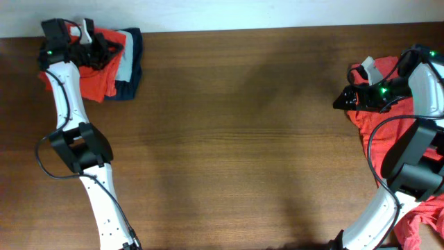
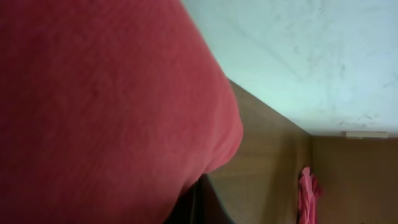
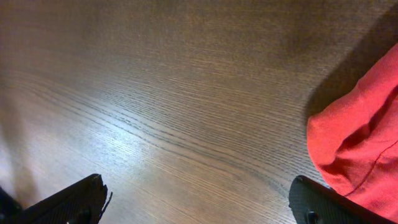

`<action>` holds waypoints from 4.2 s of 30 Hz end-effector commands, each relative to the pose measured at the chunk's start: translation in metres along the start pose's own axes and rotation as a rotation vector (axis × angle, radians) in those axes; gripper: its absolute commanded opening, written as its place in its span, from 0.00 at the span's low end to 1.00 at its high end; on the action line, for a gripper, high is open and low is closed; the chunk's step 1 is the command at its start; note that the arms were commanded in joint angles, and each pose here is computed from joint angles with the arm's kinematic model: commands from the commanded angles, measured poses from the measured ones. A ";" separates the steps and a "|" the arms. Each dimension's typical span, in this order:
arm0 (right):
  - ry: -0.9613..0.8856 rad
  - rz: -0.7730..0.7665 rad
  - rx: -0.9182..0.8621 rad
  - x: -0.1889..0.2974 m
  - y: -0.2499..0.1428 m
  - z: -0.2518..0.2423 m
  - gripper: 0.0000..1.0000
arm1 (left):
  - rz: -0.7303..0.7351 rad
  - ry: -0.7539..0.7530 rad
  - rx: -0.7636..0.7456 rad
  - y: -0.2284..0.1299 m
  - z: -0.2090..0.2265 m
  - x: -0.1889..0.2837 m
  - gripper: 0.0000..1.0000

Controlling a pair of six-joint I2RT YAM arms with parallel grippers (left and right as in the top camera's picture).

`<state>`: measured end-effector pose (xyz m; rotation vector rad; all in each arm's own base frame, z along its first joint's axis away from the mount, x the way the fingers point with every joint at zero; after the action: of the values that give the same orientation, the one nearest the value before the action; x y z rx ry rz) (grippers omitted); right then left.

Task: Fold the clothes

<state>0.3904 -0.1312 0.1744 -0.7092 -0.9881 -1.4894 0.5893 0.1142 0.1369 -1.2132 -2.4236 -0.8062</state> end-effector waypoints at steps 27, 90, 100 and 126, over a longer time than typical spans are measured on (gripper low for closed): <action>0.000 0.004 -0.001 0.000 -0.001 -0.001 0.99 | -0.437 0.646 -0.257 -0.105 -0.313 0.268 0.99; -0.118 -0.499 0.723 0.170 -0.086 0.278 0.98 | -0.430 0.683 -0.258 -0.104 -0.309 0.268 0.99; -0.094 -0.891 1.075 0.252 -0.292 0.339 0.98 | -0.430 0.683 -0.258 -0.104 -0.309 0.268 0.99; -0.136 -1.340 0.933 0.053 -0.253 0.230 0.98 | -0.430 0.683 -0.258 -0.104 -0.309 0.268 0.99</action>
<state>0.0925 0.0487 0.3013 0.7960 -2.3517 -1.4591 0.3594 0.0426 0.4771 -0.3761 -2.0523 -1.3907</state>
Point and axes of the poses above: each gripper's point midway between its finger pads, its own x axis back along the fingers, its own z axis along the line the jaws close on, y = z × x, the point moved 9 cm from there along x, back along the fingers, and after that the axes turned 2 degrees about -x, right-handed, at the moved point
